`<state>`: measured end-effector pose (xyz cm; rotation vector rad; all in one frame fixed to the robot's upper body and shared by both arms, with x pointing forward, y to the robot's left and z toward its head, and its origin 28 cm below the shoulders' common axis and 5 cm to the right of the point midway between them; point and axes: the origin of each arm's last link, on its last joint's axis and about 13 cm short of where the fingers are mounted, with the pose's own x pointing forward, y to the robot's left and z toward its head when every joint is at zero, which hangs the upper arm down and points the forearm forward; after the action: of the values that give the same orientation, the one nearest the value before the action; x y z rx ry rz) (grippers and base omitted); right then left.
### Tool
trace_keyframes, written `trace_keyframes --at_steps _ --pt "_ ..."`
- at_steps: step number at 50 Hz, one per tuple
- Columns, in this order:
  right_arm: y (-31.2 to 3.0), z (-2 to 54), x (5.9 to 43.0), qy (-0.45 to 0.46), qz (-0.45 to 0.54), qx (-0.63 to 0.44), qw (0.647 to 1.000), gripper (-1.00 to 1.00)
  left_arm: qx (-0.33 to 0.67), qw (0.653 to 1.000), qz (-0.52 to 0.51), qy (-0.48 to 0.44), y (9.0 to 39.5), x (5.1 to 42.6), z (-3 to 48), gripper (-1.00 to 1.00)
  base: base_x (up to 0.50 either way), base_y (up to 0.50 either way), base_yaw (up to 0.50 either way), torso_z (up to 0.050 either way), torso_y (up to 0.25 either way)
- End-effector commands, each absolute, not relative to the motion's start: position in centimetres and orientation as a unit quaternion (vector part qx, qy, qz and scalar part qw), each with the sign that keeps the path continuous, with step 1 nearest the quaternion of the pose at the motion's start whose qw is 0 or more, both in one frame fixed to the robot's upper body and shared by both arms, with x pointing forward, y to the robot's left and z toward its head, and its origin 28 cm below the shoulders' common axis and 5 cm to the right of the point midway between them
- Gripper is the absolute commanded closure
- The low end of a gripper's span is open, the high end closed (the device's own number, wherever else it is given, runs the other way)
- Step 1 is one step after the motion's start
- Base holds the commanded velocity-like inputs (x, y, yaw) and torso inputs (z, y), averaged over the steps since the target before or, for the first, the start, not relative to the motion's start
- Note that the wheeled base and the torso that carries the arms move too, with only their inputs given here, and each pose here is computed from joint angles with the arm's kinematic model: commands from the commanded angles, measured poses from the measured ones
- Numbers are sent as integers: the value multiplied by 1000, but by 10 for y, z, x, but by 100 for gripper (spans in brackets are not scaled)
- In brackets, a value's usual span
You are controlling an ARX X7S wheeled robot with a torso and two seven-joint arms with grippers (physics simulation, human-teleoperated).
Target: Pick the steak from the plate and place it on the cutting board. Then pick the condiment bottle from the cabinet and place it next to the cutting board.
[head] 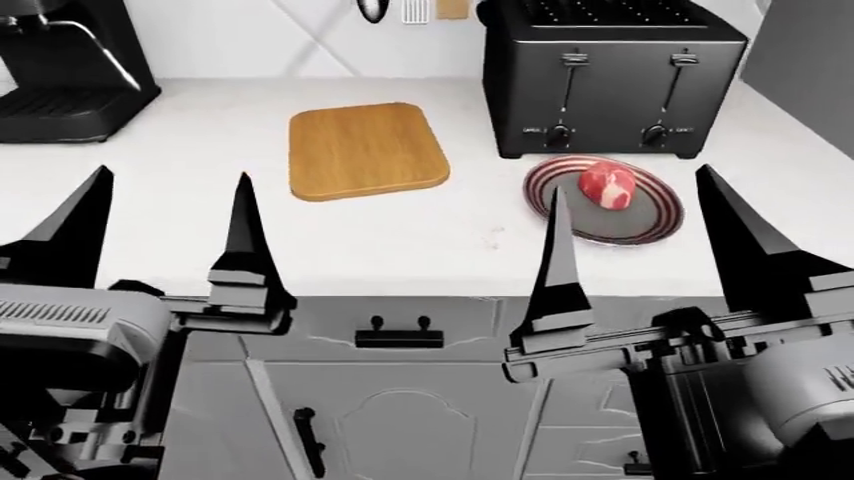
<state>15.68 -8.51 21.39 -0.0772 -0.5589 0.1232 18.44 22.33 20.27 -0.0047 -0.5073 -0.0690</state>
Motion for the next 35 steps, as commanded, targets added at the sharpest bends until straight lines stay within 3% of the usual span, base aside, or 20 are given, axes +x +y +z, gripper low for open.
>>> trace_keyframes --at_steps 1,28,35 --pt "-85 214 156 -270 57 -52 960 -100 6 968 -38 -250 222 184 202 -100 363 418 0 0 0" --pt "-85 212 157 -254 52 -59 964 -100 1 968 -36 -248 222 184 202 -100 481 240 0 0 1" --pt "-106 239 142 -190 22 -70 979 -100 1 968 -33 -250 223 183 204 -100 0 0 0 0 0"
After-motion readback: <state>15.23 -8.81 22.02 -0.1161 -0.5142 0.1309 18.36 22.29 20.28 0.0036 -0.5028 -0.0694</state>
